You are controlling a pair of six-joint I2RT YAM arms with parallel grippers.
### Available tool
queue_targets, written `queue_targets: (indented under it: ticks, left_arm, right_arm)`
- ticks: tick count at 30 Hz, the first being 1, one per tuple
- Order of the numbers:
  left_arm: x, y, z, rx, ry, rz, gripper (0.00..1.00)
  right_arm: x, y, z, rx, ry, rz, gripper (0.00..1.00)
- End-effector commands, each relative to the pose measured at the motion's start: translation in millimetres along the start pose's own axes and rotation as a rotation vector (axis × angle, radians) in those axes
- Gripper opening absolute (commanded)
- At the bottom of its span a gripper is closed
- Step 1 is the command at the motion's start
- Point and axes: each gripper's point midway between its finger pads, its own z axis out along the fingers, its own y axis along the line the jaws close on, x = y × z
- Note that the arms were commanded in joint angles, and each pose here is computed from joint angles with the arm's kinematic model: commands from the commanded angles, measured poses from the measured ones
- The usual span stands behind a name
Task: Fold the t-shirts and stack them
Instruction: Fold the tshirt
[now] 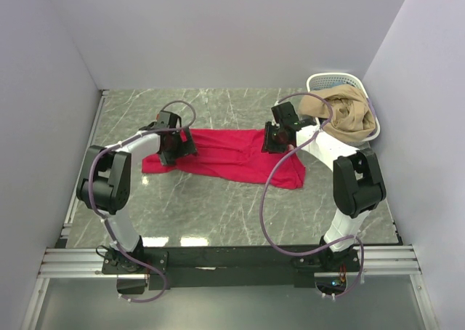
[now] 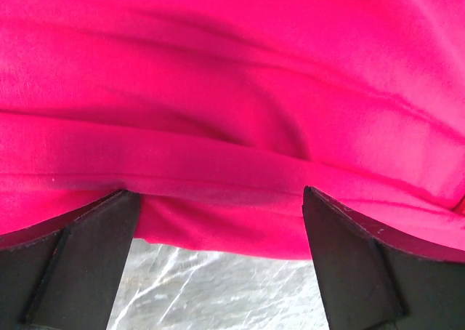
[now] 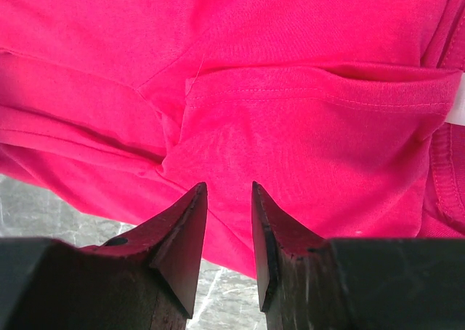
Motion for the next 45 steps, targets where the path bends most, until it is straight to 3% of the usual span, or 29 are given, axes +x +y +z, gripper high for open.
queue_targets:
  ticks: [1,10,27,29,45]
  left_arm:
    - [-20,-7,6,-0.008,-0.046,0.018,0.99]
    - [-27,-8,-12,-0.021,-0.06,0.048,0.99]
    - [-39,30,-23,-0.253,-0.107,0.045,0.99]
    - [-44,25,-29,-0.225,-0.14,0.042,0.99]
    - [-50,31,-12,-0.273,-0.114,0.041,0.99]
  right_arm:
    - [-7,3,0,0.002,-0.016,-0.016,0.38]
    - [-4,1,5,0.011,-0.004,-0.021,0.38]
    - [-1,0,8,0.011,0.007,-0.023,0.39]
    - [0,-1,8,0.014,0.009,-0.025,0.39]
    - [1,-4,9,0.029,0.008,-0.028,0.38]
